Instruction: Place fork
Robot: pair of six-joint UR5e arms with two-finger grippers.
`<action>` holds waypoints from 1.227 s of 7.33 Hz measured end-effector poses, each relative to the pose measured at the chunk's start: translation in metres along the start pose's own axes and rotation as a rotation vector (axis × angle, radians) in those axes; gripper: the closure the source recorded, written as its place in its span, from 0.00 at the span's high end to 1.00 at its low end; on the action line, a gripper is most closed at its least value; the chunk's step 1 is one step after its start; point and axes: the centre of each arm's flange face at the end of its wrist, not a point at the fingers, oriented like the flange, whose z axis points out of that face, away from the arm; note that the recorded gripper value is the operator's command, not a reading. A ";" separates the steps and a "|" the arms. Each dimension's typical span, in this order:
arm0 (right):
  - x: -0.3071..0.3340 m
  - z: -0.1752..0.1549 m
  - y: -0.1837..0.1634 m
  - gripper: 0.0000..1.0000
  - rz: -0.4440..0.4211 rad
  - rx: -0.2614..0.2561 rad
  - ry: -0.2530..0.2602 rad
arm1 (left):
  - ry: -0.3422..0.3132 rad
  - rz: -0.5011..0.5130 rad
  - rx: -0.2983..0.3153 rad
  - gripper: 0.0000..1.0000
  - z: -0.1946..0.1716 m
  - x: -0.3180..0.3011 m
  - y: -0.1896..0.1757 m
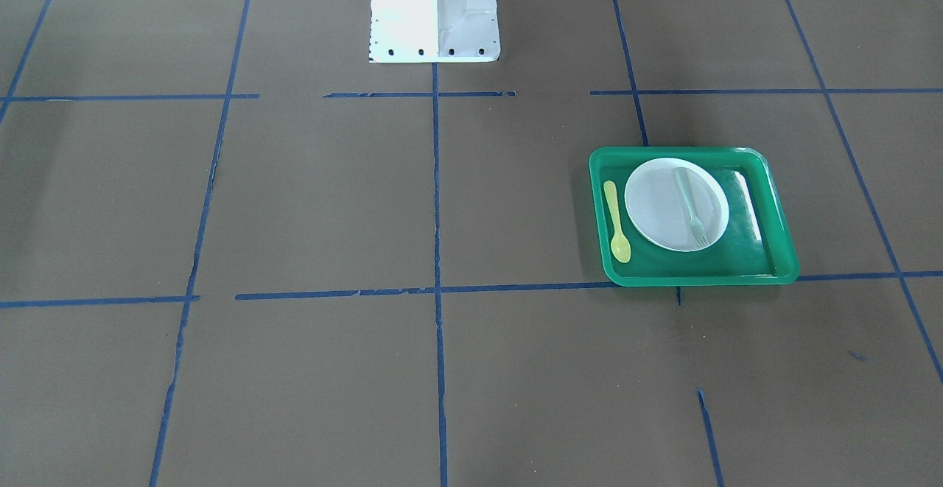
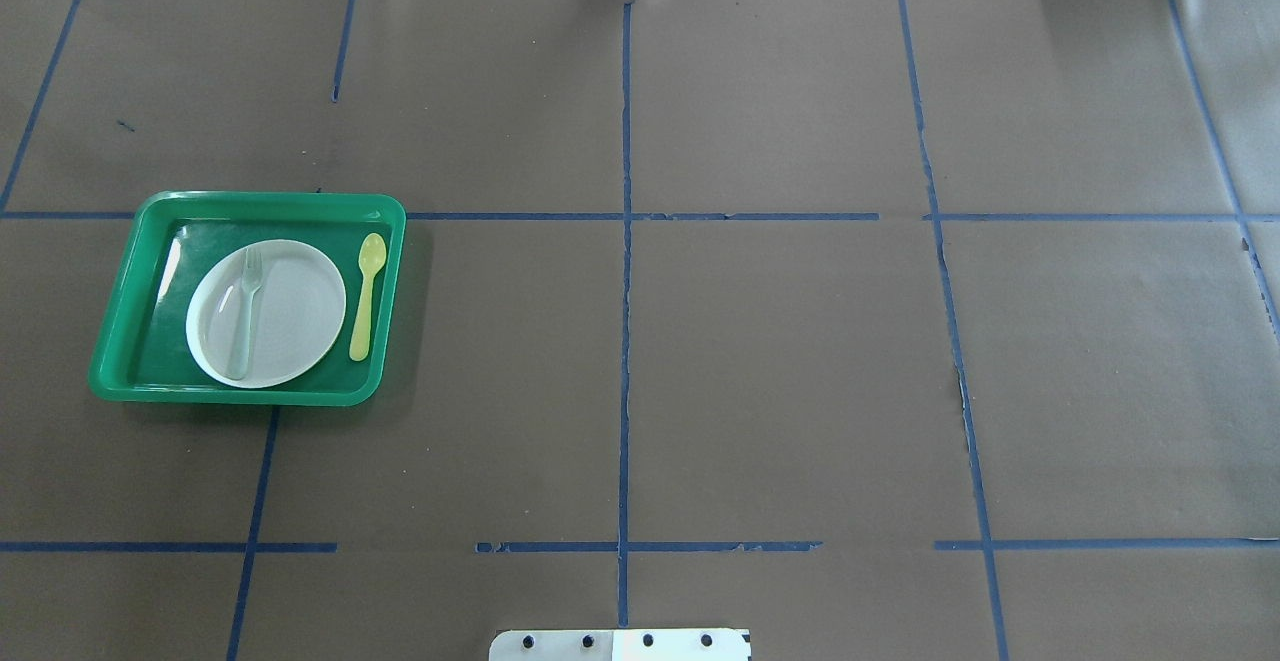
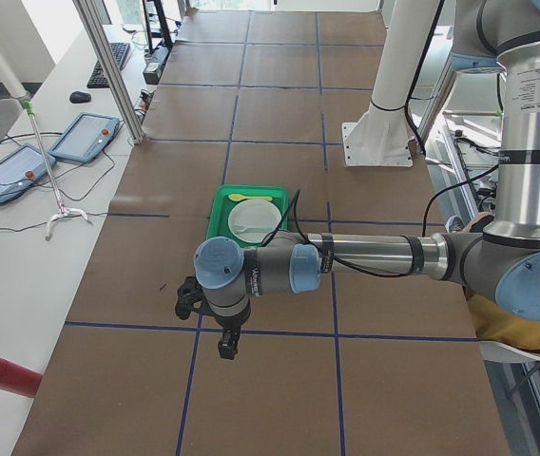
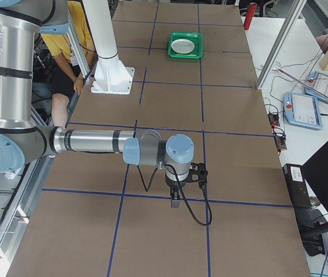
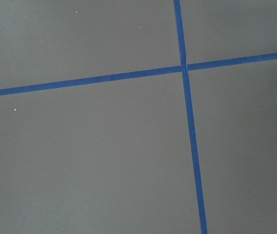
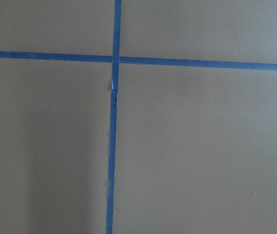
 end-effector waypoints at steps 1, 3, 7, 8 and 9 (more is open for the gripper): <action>0.000 0.000 0.000 1.00 0.000 0.000 0.000 | -0.002 0.007 0.005 1.00 -0.003 0.003 -0.003; 0.000 0.000 0.000 1.00 0.001 0.000 0.000 | -0.007 0.027 -0.006 1.00 0.000 0.014 -0.013; 0.000 0.000 0.000 1.00 0.000 0.000 0.000 | 0.061 0.145 0.027 1.00 0.026 0.123 -0.048; 0.000 0.000 0.000 1.00 0.001 0.000 0.000 | 0.098 0.127 0.054 1.00 0.031 0.170 -0.055; 0.000 0.000 0.000 1.00 0.001 0.000 0.000 | 0.135 0.095 0.080 1.00 0.039 0.209 -0.058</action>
